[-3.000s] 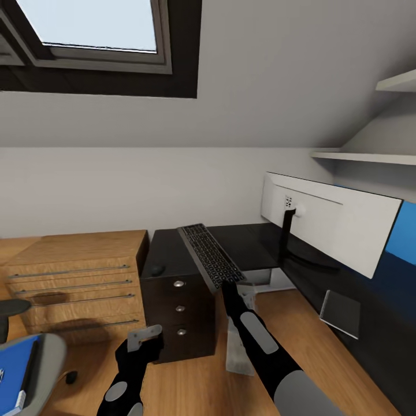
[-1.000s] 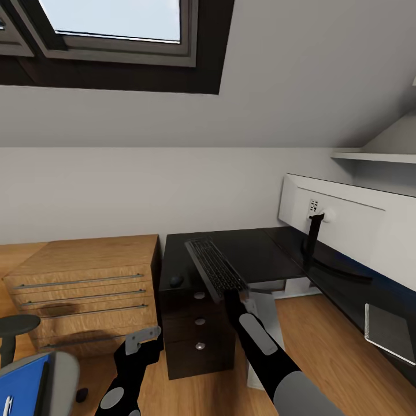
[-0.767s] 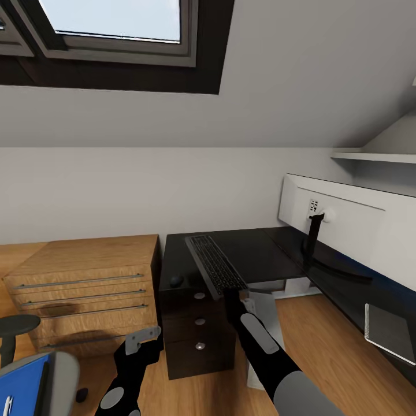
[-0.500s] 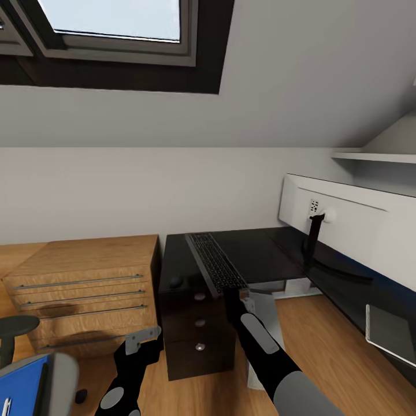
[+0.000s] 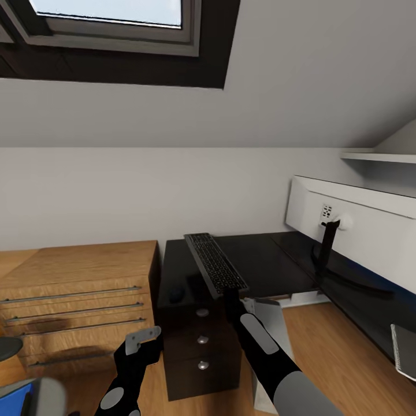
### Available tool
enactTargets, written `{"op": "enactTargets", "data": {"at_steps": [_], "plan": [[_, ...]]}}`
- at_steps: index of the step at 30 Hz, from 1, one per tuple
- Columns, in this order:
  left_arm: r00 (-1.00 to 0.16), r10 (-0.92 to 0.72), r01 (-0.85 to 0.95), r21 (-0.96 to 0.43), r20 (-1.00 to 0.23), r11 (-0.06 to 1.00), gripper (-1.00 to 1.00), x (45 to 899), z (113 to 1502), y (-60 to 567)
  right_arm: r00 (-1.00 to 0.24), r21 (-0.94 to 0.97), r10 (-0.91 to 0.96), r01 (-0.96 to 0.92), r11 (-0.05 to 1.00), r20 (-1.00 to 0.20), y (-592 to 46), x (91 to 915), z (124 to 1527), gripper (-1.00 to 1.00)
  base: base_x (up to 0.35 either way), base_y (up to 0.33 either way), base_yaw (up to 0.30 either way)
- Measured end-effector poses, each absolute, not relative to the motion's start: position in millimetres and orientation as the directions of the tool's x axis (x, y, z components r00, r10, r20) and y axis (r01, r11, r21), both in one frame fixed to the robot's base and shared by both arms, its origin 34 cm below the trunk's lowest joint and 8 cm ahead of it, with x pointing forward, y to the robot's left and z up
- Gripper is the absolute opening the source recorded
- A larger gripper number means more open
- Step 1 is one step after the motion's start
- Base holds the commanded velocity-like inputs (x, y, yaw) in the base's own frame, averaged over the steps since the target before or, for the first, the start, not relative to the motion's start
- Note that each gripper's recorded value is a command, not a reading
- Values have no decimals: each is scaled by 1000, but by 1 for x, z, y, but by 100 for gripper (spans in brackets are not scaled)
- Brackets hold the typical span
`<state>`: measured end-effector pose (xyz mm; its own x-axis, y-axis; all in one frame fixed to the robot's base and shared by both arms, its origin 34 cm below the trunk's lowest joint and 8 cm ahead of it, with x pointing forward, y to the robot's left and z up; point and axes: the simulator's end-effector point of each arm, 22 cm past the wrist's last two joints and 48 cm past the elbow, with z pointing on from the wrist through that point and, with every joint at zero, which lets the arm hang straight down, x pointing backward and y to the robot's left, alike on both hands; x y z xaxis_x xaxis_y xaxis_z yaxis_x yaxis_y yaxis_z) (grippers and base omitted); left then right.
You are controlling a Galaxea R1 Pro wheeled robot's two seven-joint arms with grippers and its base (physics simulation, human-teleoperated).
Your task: In the bedroom, organize the workspace by keeping the computer under the desk, ensuring the monitor is on the desk, placing the keyboard on the desk next to the monitor, placing the mouse on the desk next to the keyboard, moving the folder from the swivel chair onto the desk next to the mouse, stacking the notebook on top of the folder with the pen on top of the notebook, and positioning the swivel chair next to the desk.
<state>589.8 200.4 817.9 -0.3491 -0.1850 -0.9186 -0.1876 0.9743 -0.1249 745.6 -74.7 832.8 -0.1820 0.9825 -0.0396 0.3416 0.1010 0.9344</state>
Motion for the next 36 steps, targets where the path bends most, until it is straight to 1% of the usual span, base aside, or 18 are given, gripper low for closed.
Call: {"op": "enactTargets", "data": {"at_steps": [18,28,36], "plan": [[-347,-186,-184,-128,-919,975,100,590,819,198,-181,927,982,361,107,-43,-76,744,826,-100,8,4,0],[-333,-191,-179,-137,-923,974,100,591,827,196,-186,877,981,464,128,-45,-77,733,803,-100,0,0,0],[-334,-192,-179,-138,-923,974,100,591,827,196,-189,870,981,474,135,-49,-77,731,800,-100,-5,45,0]]}}
